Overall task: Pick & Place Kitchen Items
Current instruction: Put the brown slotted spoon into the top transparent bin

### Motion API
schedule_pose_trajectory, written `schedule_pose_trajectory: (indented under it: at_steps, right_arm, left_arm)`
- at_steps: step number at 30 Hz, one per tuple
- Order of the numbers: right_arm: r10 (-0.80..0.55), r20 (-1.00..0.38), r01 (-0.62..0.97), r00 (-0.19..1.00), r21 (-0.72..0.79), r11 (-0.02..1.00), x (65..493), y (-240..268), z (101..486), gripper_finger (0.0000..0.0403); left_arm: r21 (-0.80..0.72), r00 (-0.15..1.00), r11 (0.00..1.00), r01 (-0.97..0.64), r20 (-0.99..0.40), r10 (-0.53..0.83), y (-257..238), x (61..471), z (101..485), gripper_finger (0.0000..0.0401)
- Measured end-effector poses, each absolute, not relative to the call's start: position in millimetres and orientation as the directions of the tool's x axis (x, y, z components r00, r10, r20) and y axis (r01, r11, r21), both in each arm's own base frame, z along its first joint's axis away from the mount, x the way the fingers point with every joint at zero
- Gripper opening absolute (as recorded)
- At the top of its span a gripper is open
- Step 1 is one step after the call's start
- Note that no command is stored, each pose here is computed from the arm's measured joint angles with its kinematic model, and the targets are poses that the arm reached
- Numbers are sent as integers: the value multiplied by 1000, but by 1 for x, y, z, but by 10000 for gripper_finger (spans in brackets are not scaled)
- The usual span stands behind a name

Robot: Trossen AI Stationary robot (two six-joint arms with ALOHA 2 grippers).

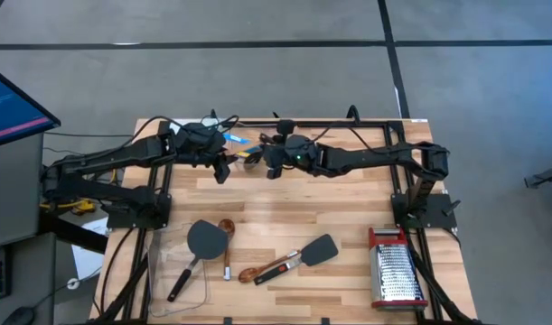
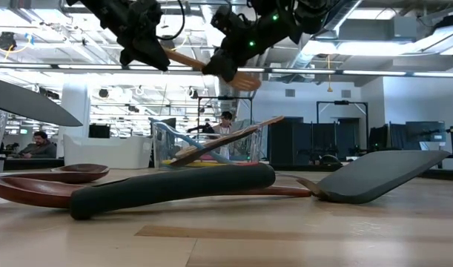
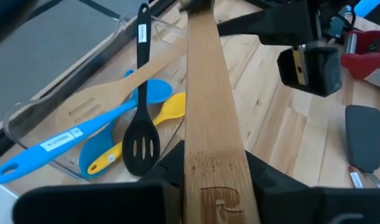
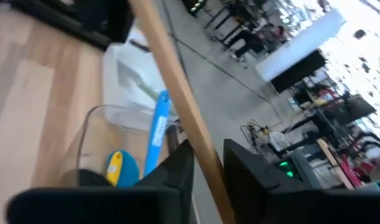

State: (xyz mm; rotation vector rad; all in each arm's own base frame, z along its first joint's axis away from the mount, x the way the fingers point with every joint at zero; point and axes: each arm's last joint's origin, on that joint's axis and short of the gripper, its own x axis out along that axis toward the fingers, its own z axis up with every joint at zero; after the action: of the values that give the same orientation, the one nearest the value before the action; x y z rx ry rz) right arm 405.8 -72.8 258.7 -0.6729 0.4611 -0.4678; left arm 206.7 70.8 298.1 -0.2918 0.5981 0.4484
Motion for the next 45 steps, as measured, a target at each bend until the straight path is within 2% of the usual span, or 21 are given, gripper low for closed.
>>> schedule_pose_trajectory:
  at_steps: [4,8,19,27,35,41,45]
  right_arm:
    - [-536,-279,216,797,-697,684,405,-72,255,30]
    - [-534,-283,211,797,-698,684,405,-70,254,30]
    - [-547,-282,235,788,-683,691,405,-71,254,29]
    - [-538,-291,237,791,-665,708,405,-73,254,25]
    - [-385,-291,218,876,-475,853,401,-92,261,16]
    - [-255,-219,171,942,-341,924,399,-111,268,16]
    - [-269,-240,188,933,-313,931,398,-122,261,16]
  left_arm:
    - [-136,734,867,-479,-603,311,71,206,298,61]
    - [-134,734,868,-478,-603,311,71,206,297,57]
    - [-126,750,865,-487,-568,340,72,208,301,91]
    - [23,740,874,-486,-521,425,73,204,308,120]
    - [68,790,876,-478,-402,463,64,172,334,140]
    - [47,829,874,-484,-293,475,53,140,352,126]
    - [25,833,871,-490,-281,476,49,128,355,113]
